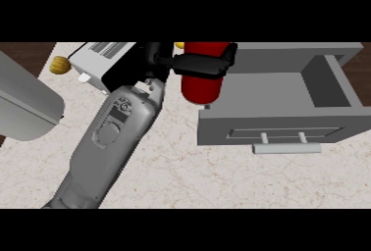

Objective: Pick up the can, place it into the drawer and close the drawer

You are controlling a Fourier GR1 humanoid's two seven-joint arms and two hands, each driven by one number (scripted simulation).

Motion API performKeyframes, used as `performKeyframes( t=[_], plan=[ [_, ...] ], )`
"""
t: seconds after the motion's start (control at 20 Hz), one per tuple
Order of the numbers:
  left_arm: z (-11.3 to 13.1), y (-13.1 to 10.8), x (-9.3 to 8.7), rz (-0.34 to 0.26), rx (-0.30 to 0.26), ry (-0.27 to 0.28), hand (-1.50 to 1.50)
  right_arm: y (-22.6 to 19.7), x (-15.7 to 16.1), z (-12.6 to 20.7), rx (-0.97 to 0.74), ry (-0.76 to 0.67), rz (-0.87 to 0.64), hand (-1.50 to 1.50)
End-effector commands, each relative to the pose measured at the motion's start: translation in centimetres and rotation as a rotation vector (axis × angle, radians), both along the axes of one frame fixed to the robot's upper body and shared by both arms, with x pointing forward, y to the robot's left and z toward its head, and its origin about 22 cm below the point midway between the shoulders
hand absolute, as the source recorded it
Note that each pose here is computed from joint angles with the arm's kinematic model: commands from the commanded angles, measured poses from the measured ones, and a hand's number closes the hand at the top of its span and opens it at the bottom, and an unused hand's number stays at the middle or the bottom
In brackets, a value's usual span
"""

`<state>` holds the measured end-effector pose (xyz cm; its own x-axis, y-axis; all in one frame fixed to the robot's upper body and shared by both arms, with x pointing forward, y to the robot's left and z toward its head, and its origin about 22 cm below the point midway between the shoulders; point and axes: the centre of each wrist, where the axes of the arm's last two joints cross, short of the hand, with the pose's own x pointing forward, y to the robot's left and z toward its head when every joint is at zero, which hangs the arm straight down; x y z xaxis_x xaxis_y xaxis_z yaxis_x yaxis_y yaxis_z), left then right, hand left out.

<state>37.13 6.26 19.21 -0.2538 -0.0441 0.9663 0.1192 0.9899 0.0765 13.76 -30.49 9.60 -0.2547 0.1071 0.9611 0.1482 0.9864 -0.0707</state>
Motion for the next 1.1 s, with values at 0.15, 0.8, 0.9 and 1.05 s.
performKeyframes(
  t=[0.15,0.8,0.9,1.05],
  plan=[
    [3.8,-4.3,0.6,-0.022,0.012,0.007,1.50,-0.2,1.6,-0.9,0.002,0.001,-0.008,-1.50],
    [6.1,-8.1,4.0,0.037,0.110,0.050,1.50,-0.2,1.1,1.0,-0.020,-0.003,0.029,-1.50],
    [4.1,-7.4,4.6,0.014,0.085,0.046,1.50,0.1,1.3,0.0,-0.008,-0.001,0.023,-1.50],
    [4.5,-8.3,4.7,0.037,0.139,0.029,1.50,-0.4,2.2,-0.2,-0.011,-0.020,0.029,-1.50]
  ],
)
